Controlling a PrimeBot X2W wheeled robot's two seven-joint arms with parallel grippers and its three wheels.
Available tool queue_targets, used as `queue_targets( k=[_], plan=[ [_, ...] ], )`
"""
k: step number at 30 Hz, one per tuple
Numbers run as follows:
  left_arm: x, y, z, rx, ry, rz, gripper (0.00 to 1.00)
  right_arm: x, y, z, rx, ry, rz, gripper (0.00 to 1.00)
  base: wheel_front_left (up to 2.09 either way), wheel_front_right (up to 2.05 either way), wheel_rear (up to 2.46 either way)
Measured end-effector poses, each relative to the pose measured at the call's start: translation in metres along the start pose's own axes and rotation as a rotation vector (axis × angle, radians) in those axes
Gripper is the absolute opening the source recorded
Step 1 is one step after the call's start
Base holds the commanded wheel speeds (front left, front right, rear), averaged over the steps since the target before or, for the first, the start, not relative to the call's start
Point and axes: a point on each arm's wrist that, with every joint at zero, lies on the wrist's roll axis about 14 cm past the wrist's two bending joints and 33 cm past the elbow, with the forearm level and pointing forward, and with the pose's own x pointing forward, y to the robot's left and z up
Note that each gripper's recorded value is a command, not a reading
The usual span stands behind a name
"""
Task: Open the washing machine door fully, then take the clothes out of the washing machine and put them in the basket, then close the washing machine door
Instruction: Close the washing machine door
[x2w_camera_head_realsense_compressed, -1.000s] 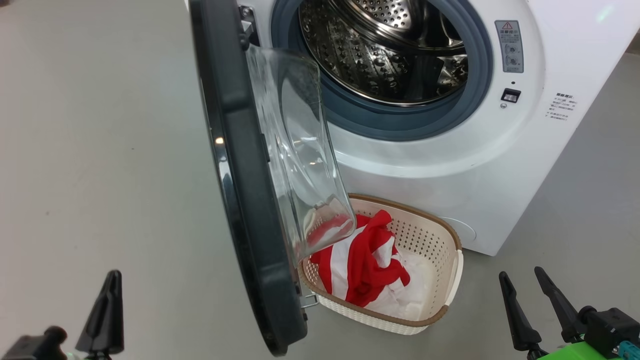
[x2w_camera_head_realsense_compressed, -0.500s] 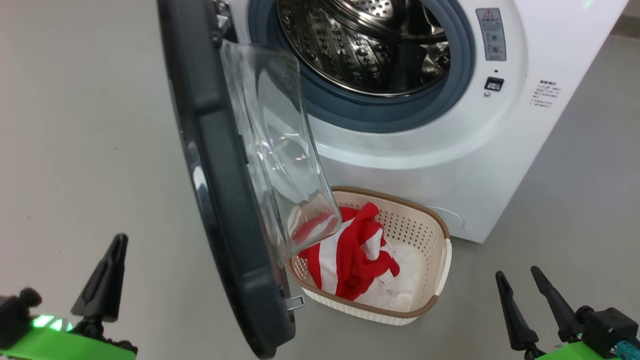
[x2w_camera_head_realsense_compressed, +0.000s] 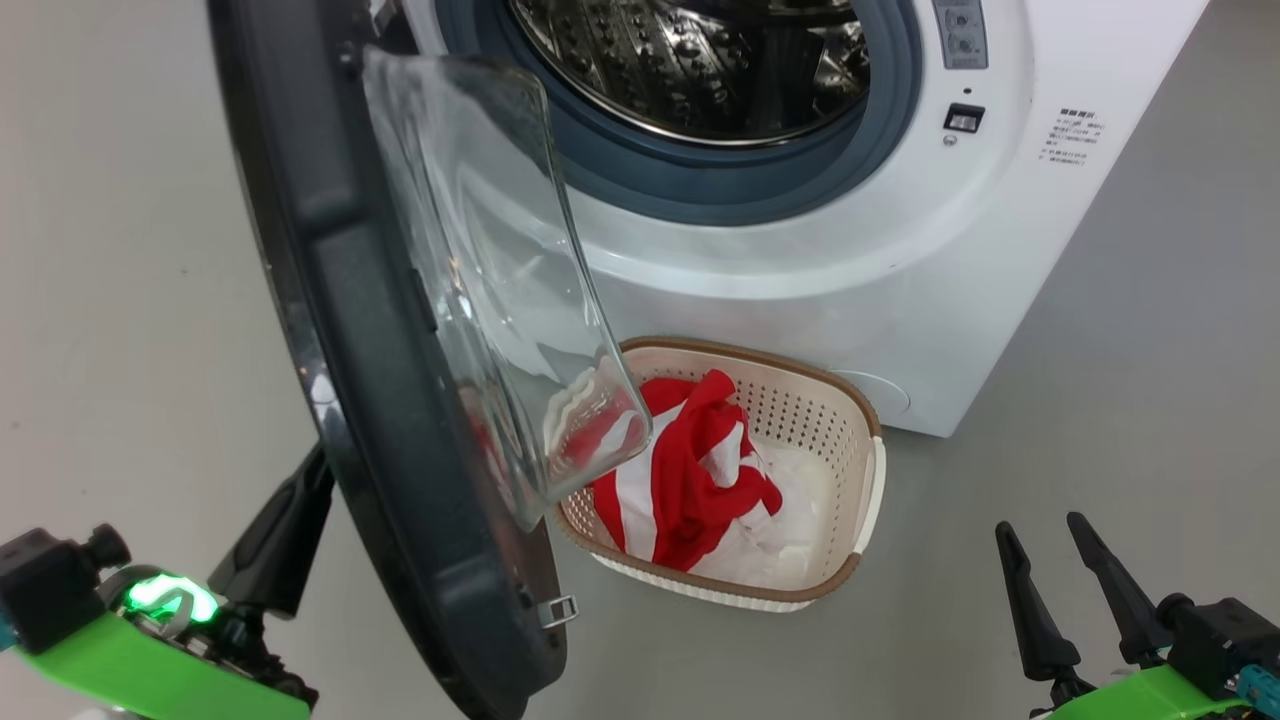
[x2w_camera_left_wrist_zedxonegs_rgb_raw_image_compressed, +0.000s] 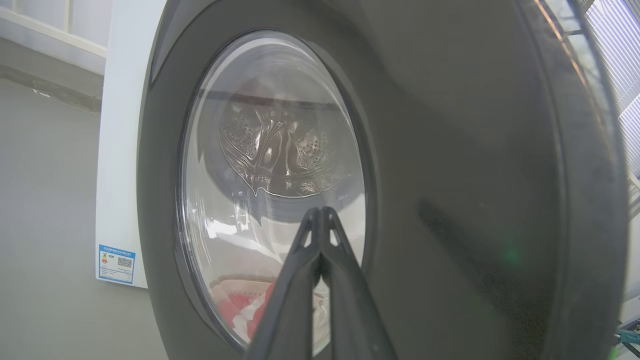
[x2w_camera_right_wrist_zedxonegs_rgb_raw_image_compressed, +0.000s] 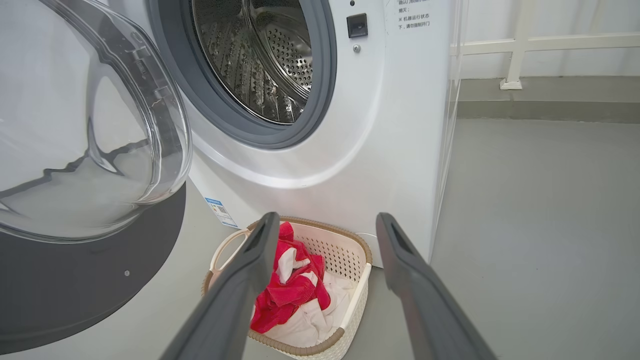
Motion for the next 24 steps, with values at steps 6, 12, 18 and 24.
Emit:
queue_targets(
  k=[6,12,18,24],
  plan=[
    [0.011,-0.013,-0.006,-0.007,0.018,-0.048,0.0,0.002,-0.005,-0.004,0.006,0.008,-0.012,1.0,0.0,0.0,0.0],
    [0.02,-0.024,-0.012,-0.01,0.035,-0.089,0.0,0.007,-0.007,-0.001,0.009,-0.003,-0.018,1.0,0.0,0.0,0.0],
    [0.029,-0.032,-0.016,-0.008,0.043,-0.122,0.0,0.007,-0.012,-0.003,0.012,0.003,-0.031,1.0,0.0,0.0,0.0],
    [0.036,-0.044,-0.023,-0.002,0.056,-0.166,0.0,0.008,-0.015,-0.001,0.014,-0.005,-0.042,1.0,0.0,0.0,0.0]
  ],
)
